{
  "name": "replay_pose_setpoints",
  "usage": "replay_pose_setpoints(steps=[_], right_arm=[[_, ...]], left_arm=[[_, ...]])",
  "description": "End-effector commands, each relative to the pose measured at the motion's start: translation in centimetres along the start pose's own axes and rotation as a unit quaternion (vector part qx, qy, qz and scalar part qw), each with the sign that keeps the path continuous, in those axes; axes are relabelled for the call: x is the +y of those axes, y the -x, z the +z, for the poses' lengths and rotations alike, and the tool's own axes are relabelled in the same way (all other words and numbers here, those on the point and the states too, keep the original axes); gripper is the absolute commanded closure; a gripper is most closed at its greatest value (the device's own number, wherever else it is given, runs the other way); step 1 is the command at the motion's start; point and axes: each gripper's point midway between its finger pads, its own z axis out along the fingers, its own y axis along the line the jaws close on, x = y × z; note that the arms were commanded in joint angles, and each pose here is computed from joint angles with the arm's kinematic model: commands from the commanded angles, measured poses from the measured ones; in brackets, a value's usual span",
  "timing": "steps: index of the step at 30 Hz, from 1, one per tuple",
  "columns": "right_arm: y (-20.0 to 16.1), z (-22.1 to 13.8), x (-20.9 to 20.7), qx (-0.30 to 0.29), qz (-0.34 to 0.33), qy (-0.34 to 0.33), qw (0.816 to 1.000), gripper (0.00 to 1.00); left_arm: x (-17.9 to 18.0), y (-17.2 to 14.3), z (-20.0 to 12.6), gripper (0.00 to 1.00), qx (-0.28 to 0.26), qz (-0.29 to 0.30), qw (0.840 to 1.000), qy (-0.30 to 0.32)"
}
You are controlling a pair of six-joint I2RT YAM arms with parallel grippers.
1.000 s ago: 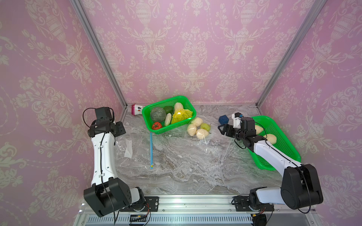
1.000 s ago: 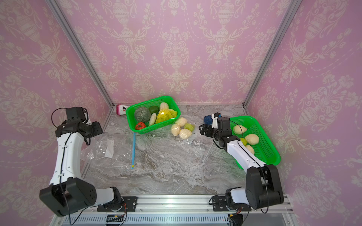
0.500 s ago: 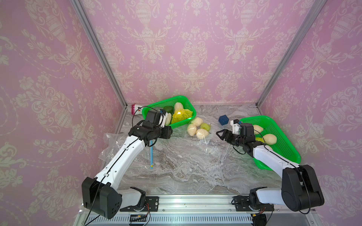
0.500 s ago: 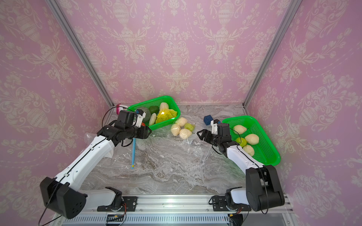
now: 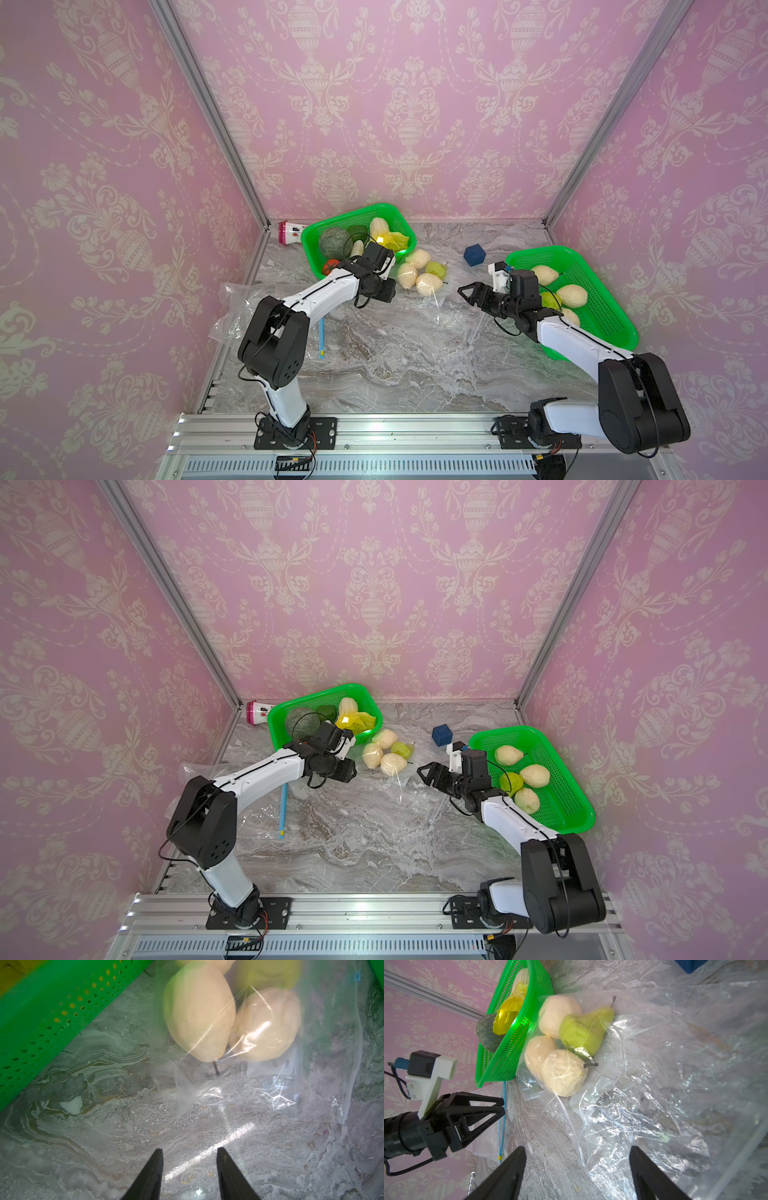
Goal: Open the zip-top bag and take out the pear
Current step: Move the zipper food storage bag to the center of the board.
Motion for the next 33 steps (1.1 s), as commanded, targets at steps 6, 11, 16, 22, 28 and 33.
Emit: replay_pose_setpoints(steps=[6, 11, 16, 22, 28, 33], right_arm=[[-1.0, 0.6, -0.2, 0.003, 0.016, 0.03, 0.999, 0.19], [-1.2, 0.7, -0.8, 0.007, 0.023, 0.026, 0.999, 0.2], [-0.5, 0.0, -0.7, -0.006, 0.023, 0.025, 0.999, 0.2], [-1.0, -0.7, -2.4, -0.012, 0.05, 0.003, 0.999, 0.2], [-1.8, -1.3, -4.2, -0.011, 0.066, -0.03, 0.997, 0.27], [-1.9, -2.2, -4.8, -0.002, 0.044, -0.065, 0.997, 0.4]], left_arm=[[-0.6, 2.2, 2.7, 0.58, -0.015, 0.017, 1.0, -0.01], [-1.0, 2.4, 3.8, 0.7, -0.015, 0.015, 0.999, -0.026], [-0.6, 1.5, 4.4, 0.98, -0.006, 0.02, 1.0, -0.019], [0.3, -1.5, 1.2, 1.0, 0.014, 0.015, 1.0, 0.005], [2.6, -6.6, -2.8, 1.0, 0.047, -0.022, 0.997, 0.066], [3.0, -10.7, -4.2, 1.0, 0.062, -0.067, 0.994, 0.067]])
